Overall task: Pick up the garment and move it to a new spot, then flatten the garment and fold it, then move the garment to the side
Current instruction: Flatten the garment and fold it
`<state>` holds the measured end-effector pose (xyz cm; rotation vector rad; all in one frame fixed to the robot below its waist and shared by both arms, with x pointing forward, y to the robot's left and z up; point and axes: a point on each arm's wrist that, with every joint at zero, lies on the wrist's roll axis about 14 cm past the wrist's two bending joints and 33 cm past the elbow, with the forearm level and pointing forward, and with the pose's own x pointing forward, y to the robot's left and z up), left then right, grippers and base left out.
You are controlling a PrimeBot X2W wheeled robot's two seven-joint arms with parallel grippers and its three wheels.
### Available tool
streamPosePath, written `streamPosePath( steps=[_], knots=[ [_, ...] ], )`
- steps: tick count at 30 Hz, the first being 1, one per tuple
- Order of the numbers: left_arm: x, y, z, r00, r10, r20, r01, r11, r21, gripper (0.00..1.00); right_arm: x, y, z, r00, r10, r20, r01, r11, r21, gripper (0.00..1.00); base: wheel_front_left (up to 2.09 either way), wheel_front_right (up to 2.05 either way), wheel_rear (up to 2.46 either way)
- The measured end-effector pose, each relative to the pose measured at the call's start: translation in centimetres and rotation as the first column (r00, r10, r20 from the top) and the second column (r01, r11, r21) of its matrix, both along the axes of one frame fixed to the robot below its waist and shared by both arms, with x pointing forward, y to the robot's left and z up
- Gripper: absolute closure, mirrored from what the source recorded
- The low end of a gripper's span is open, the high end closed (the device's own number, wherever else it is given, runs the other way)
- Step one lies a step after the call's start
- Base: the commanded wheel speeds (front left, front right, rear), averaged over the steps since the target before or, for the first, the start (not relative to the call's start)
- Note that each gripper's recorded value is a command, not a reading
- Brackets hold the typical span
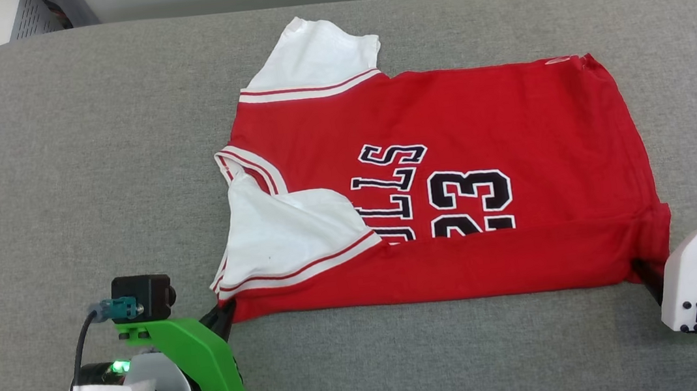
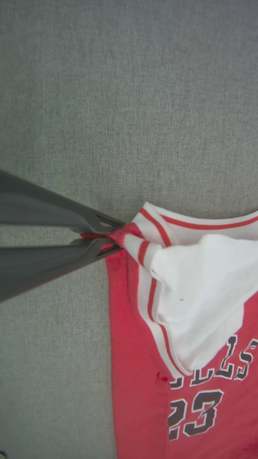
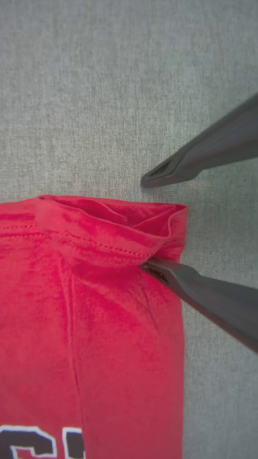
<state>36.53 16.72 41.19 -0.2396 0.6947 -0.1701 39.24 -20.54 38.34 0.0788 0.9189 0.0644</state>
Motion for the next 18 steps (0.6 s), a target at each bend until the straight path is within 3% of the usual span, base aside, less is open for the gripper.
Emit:
streamPosePath(
  steps=[2, 3, 4, 5, 6, 18],
  knots=[
    [-0.1, 0.2, -0.1, 1.0, 0.003, -0.003, -0.003, 1.0, 0.005, 1.0, -0.2, 0.3, -0.7, 1.0, 0.01, -0.027, -0.01, 1.0, 0.001, 0.0, 0.0, 0.0, 0.0],
    [-0.1, 0.3, -0.2, 1.0, 0.004, -0.006, -0.004, 1.0, 0.008, 1.0, -0.3, 0.4, -0.9, 0.999, 0.013, -0.042, -0.013, 1.0, 0.002, 0.11, 0.0, 0.0, 0.0],
    [-0.2, 0.4, -0.2, 1.0, 0.005, -0.009, -0.005, 1.0, 0.009, 1.0, -0.4, 0.5, -1.1, 0.999, 0.016, -0.052, -0.016, 1.0, 0.003, 0.56, 0.0, 0.0, 0.0],
    [-0.2, 0.4, -0.2, 1.0, 0.006, -0.01, -0.006, 1.0, 0.01, 1.0, -0.4, 0.5, -1.2, 0.998, 0.019, -0.055, -0.019, 1.0, 0.002, 0.9, 0.0, 0.0, 0.0],
    [-0.3, 0.4, -0.2, 1.0, 0.006, -0.01, -0.006, 1.0, 0.011, 1.0, -0.4, 0.5, -1.2, 0.998, 0.021, -0.056, -0.021, 1.0, 0.001, 1.0, 0.0, 0.0, 0.0],
    [-1.6, 0.6, -0.1, 1.0, -0.006, -0.015, 0.006, 0.999, 0.038, 1.0, -1.4, -0.4, 0.7, 1.0, 0.012, -0.028, -0.012, 1.0, 0.005, 1.0, 0.0, 0.0, 0.0]
  ],
)
